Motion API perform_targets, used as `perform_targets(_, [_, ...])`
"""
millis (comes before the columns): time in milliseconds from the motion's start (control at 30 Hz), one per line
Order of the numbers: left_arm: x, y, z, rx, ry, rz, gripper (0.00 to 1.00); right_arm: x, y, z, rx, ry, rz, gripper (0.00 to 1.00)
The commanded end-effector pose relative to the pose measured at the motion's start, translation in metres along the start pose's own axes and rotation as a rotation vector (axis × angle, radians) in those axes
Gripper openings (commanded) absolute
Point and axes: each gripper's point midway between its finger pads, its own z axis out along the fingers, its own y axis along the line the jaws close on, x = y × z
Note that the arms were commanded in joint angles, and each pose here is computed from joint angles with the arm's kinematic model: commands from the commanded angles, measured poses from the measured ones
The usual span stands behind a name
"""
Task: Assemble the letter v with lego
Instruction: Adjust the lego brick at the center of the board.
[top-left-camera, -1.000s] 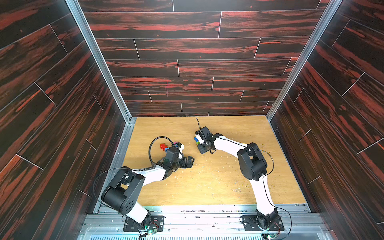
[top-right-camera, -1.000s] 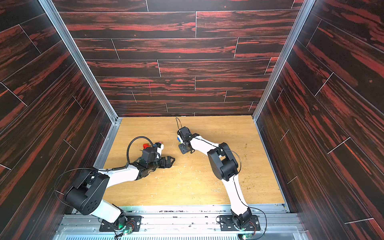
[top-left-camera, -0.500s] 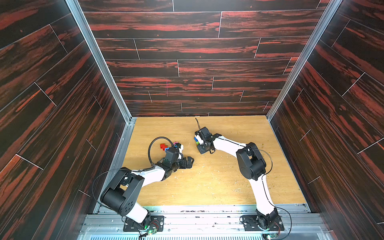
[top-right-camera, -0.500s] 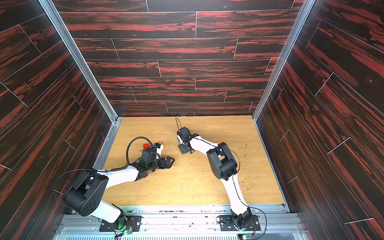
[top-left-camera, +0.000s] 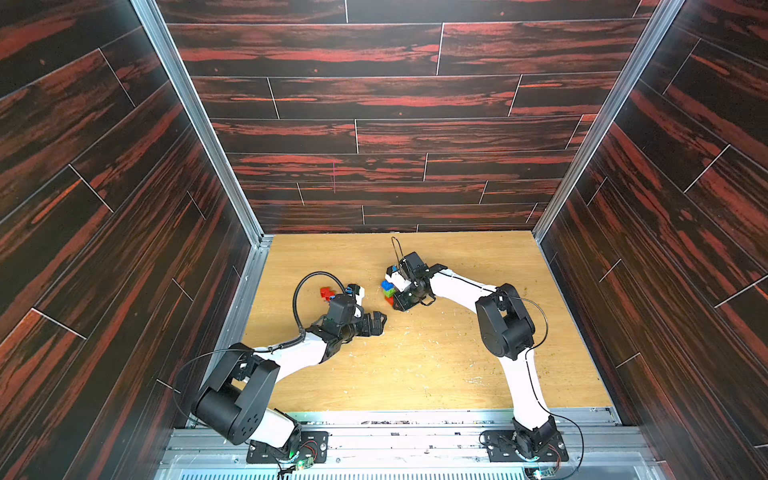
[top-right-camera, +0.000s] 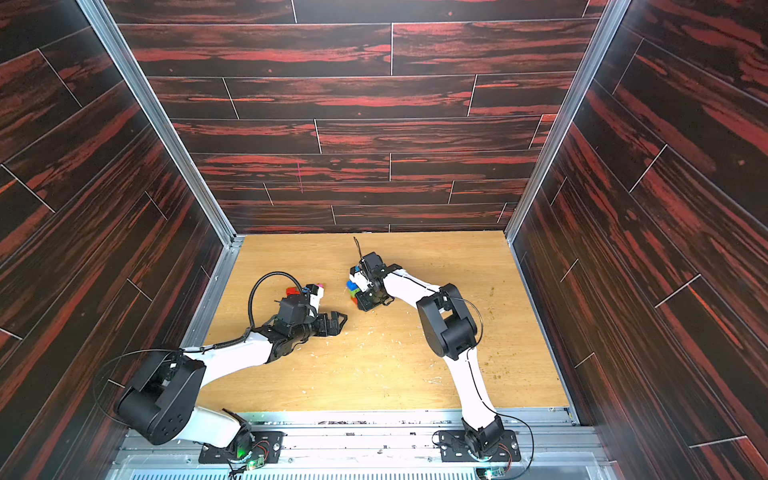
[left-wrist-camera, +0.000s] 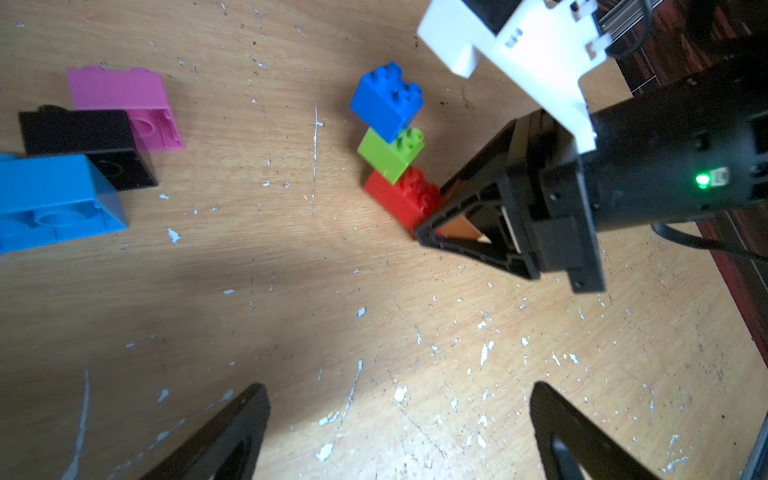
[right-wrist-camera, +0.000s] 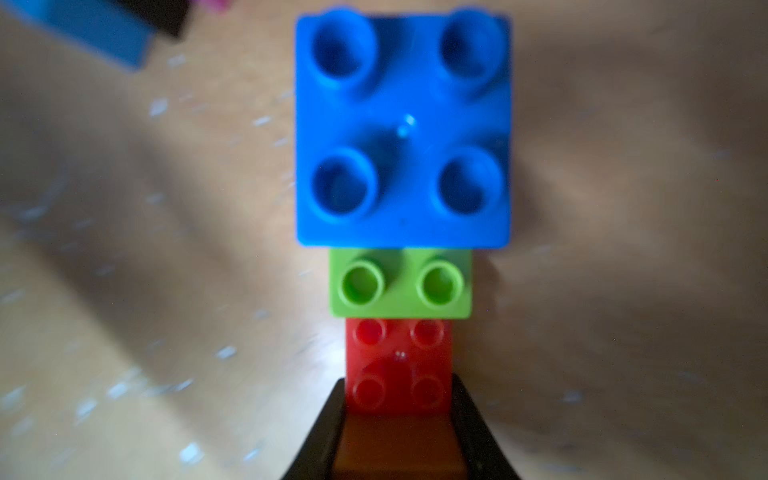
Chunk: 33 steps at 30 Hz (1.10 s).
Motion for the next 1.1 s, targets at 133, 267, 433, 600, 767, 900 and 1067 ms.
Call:
perform_targets(133, [-0.002, 0.003, -0.024, -0.034, -0.026, -0.012, 1.00, 0.025, 0.053, -0.003, -0.315, 0.108, 0.011, 0.27])
perform_targets(267, [-0.004, 0.003, -0.034, -0.045, -0.033, -0.009, 1.00, 0.030, 0.063, -0.003, -0.385, 0.138, 0.021, 0.28])
perform_targets(433, [-0.004, 0.001, -0.041, -0.046, -0.030, -0.010, 1.00, 0.032, 0.067, 0.002, -0.429, 0.167, 0.041, 0.28])
perform_targets(600, [-0.001, 0.001, -0.042, -0.044, -0.019, -0.015, 1.00, 0.033, 0.060, 0.009, -0.405, 0.185, 0.053, 0.29])
perform_targets(767, [0.003, 0.004, -0.041, -0.054, -0.002, -0.013, 1.00, 0.027, 0.049, 0.014, -0.377, 0.173, 0.083, 0.40])
perform_targets(900, [0.005, 0.005, -0.040, -0.060, 0.005, -0.014, 1.00, 0.021, 0.045, 0.017, -0.379, 0.170, 0.106, 0.45])
perform_targets(1067, [0.005, 0.006, -0.041, -0.062, 0.004, -0.016, 1.00, 0.020, 0.038, 0.021, -0.366, 0.171, 0.120, 0.46])
